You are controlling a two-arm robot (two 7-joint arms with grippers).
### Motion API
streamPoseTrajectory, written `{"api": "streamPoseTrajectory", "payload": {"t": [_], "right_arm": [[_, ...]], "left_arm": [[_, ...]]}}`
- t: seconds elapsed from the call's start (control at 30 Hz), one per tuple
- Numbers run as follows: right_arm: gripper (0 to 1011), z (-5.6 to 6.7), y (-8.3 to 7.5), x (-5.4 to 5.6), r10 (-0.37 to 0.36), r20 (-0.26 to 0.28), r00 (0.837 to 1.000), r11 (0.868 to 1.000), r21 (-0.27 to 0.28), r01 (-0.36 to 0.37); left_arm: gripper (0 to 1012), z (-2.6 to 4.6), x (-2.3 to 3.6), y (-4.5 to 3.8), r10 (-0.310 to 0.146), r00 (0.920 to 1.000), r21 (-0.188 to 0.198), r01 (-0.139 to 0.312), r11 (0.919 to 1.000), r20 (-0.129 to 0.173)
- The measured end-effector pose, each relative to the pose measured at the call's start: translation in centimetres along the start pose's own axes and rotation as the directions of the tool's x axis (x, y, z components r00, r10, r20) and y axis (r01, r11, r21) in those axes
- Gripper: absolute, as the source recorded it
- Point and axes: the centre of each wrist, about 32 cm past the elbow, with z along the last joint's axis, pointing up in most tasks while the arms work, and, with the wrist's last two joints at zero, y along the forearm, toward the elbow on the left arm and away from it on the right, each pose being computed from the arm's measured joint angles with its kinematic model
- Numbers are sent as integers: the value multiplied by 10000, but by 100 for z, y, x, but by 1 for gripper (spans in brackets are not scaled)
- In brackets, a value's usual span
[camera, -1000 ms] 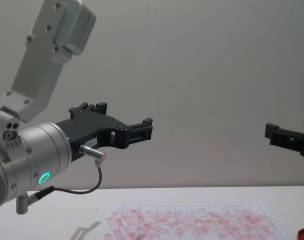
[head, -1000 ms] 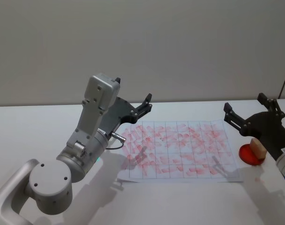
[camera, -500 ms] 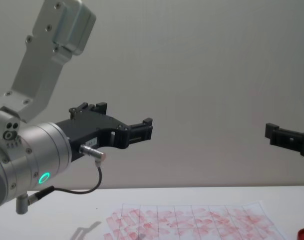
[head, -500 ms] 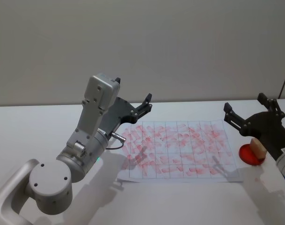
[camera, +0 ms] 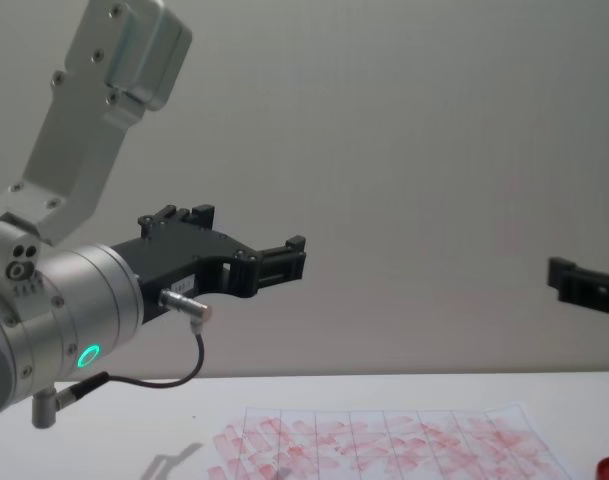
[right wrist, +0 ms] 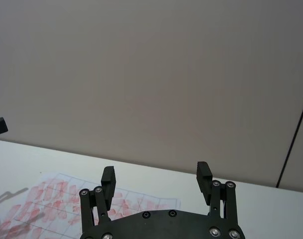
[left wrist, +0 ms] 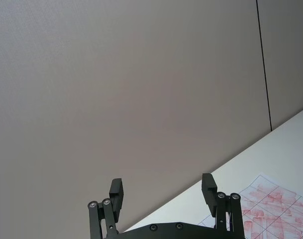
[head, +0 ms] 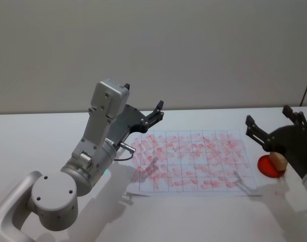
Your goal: Use the one hand to pick up the stamp and affix it onto the A4 paper.
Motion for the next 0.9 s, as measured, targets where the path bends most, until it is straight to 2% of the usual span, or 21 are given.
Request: {"api": "streamPoseTrajectory", "payload": {"t": [0.27,0.5,0.73,0.9], "right_arm": [[1001,-27,-239,-21,-704,-66,9975,9954,-650,698],[1001,-65,-451,-28,-1514,-77,9884,9795,-1353,1490],[1001,-116,-646,32,-2426,118,9701,9441,-2273,2388],[1001,-130,-691,90,-2699,269,9625,9277,-2607,2674]], "left_arm": [[1001,0,0,0,0,10000,0,0,10000,1],[1001,0,0,0,0,10000,0,0,10000,0],[1001,0,0,0,0,10000,0,0,10000,1],[1001,0,0,0,0,10000,0,0,10000,0]]}}
